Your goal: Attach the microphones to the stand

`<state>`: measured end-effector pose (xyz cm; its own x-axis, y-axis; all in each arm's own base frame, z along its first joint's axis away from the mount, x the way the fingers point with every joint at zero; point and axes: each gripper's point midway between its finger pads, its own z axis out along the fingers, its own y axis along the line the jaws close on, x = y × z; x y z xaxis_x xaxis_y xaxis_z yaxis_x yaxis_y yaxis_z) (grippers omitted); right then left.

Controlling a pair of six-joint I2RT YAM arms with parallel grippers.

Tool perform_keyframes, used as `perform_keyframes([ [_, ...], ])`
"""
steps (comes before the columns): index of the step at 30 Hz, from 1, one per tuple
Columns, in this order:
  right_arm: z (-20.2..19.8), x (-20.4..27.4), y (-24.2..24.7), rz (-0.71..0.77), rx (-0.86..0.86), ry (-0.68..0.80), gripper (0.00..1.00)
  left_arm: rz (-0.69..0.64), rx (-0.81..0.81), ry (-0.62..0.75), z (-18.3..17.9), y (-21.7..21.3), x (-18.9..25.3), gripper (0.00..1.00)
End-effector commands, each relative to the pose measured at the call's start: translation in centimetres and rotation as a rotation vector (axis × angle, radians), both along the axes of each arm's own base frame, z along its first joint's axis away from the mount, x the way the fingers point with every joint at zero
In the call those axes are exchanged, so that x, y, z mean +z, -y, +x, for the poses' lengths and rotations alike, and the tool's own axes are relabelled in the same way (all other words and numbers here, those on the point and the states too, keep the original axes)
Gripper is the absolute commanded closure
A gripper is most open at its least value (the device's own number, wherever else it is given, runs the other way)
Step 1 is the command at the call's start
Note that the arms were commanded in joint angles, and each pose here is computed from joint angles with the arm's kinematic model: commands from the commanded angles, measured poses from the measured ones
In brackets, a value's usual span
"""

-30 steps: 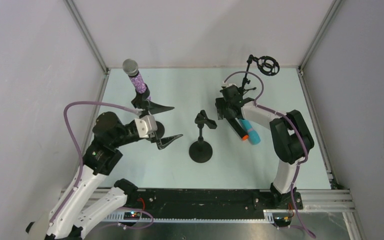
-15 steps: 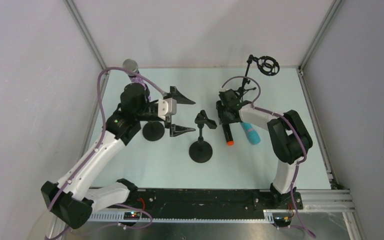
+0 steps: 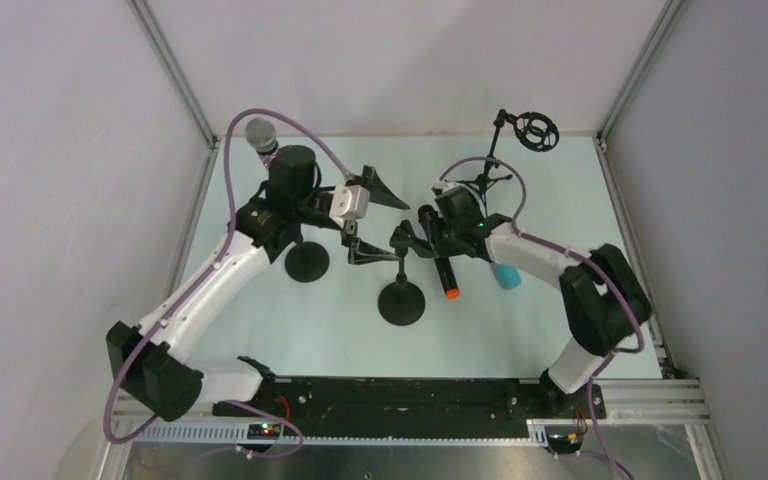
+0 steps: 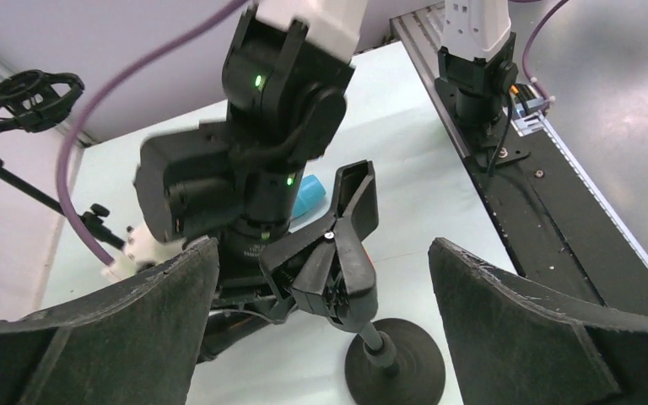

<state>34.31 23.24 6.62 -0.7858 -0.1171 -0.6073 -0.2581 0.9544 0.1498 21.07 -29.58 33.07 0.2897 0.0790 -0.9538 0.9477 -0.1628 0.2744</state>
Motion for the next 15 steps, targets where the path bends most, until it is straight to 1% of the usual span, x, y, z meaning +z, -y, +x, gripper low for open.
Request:
perform_keyframes([
  [1, 0.4, 7.4, -0.6, 0.158, -0.038, 0.18, 1.0, -0.019, -0.087, 0.012, -0.5, 0.7, 1.1, 0.02],
  [4, -0.5, 10.0, 0.1, 0.213, -0.06, 0.242, 1.0, -0.018, -0.115, -0.013, -0.3, 1.1, 0.9, 0.02],
  [6, -1.6, 13.2, 0.7, 0.274, -0.069, 0.32, 1.0, -0.018, -0.127, -0.022, -0.2, 1.2, 0.8, 0.02],
  [7, -2.0, 13.6, 0.7, 0.285, -0.07, 0.33, 1.0, -0.019, -0.13, -0.023, -0.2, 1.2, 0.8, 0.02],
  [11, -3.1, 18.5, 2.2, 0.354, -0.11, 0.447, 1.0, -0.023, -0.145, -0.035, -0.1, 1.2, 0.8, 0.02],
  [14, -3.7, 23.4, 3.5, 0.423, -0.135, 0.589, 1.0, -0.026, -0.16, -0.054, -0.1, 1.3, 0.9, 0.08],
  [15, -3.8, 24.4, 3.8, 0.431, -0.136, 0.626, 1.0, -0.028, -0.164, -0.063, -0.1, 1.3, 1.2, 0.13],
])
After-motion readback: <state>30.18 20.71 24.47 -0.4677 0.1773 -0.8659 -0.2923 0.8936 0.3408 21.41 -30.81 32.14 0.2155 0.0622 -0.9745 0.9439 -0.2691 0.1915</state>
